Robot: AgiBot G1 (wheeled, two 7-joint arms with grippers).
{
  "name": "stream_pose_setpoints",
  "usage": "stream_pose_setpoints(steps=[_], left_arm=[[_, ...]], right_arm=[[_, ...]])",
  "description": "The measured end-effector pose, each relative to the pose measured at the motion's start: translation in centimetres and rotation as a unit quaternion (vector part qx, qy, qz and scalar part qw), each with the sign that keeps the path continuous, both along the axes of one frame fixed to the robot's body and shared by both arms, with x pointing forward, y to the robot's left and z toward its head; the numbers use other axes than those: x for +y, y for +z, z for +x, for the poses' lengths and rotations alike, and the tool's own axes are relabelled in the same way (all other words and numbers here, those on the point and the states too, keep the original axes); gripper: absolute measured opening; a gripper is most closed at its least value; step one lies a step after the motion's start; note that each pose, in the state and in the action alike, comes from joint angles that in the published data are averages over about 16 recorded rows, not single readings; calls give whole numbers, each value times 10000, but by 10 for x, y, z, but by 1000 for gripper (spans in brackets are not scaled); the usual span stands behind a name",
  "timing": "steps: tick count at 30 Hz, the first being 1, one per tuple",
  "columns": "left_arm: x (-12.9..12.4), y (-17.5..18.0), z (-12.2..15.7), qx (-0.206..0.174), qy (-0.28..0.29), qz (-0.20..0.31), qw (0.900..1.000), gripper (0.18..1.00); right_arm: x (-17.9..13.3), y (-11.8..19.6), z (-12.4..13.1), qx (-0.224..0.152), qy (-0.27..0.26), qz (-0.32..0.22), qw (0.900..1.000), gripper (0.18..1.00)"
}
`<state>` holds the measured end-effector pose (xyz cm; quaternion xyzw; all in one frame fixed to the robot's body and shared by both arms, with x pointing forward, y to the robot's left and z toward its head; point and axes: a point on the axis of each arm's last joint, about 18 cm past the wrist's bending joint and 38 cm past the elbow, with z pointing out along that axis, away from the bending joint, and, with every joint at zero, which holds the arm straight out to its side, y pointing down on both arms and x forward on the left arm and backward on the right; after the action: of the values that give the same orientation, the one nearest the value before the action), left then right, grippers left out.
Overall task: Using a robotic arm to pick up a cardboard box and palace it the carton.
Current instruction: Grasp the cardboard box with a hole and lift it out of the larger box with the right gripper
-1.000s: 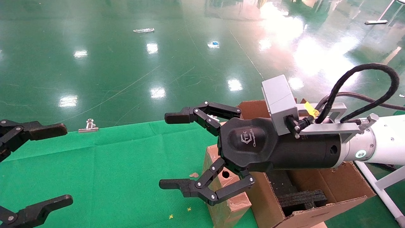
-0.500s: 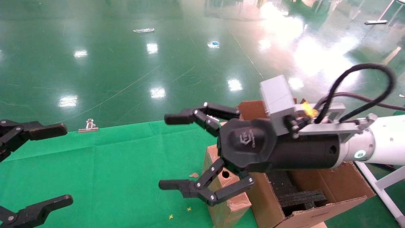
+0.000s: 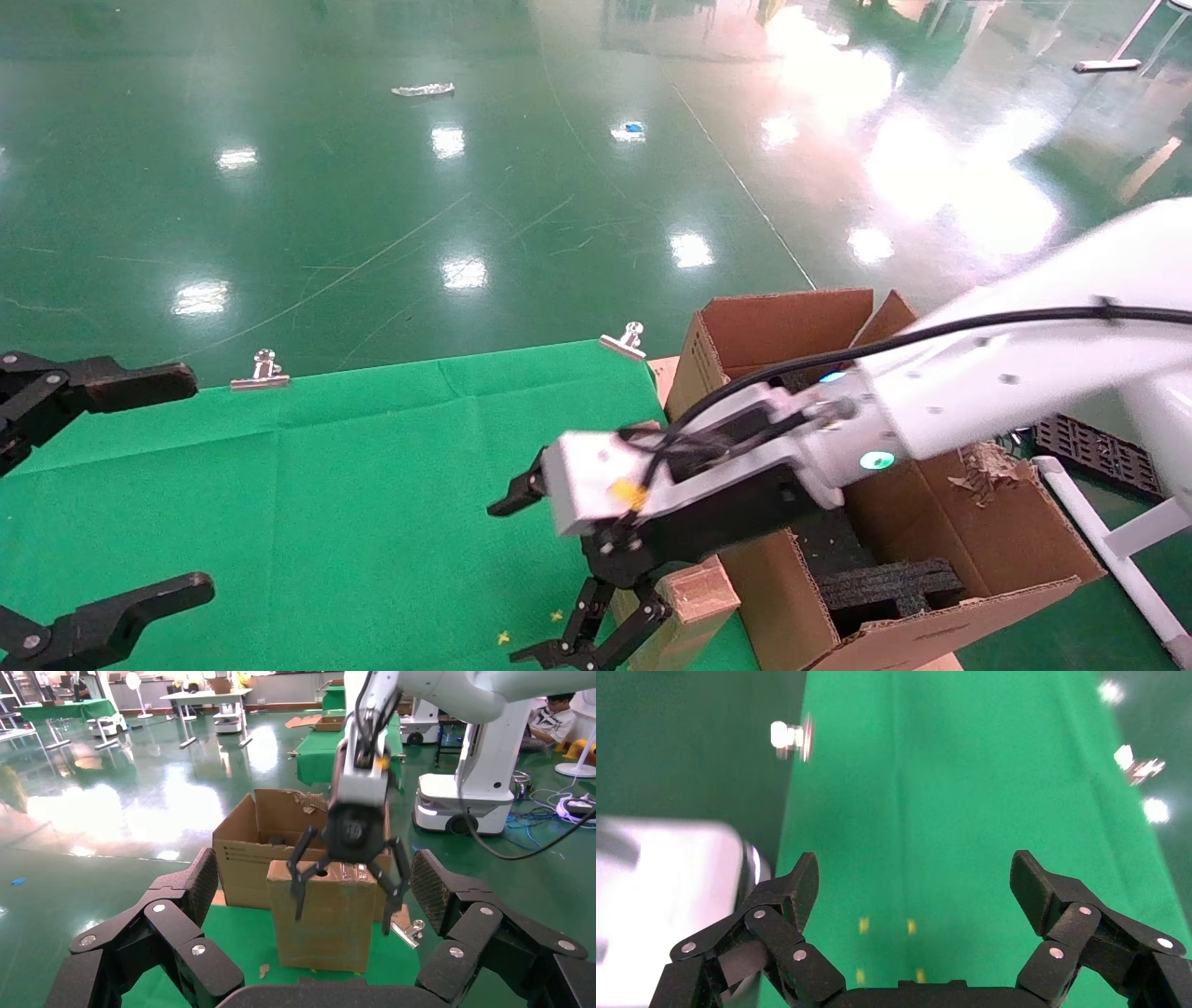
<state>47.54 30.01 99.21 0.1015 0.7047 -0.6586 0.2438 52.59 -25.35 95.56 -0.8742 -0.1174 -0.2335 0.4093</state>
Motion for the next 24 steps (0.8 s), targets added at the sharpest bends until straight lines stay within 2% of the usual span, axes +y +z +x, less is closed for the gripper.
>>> stream_pose_setpoints(steps=[6,14,24], left_arm=[[0,0,0,0,0,0,10000,1001],[0,0,0,0,0,0,10000,1001],[0,0,0,0,0,0,10000,1001]], right_arm=[[7,8,7,-197,-9,-725,9972,1000],[0,34,6,-432,-180,-1271,9908,1000],[-14,60,7,-614,-649,-2022,9753,1000]])
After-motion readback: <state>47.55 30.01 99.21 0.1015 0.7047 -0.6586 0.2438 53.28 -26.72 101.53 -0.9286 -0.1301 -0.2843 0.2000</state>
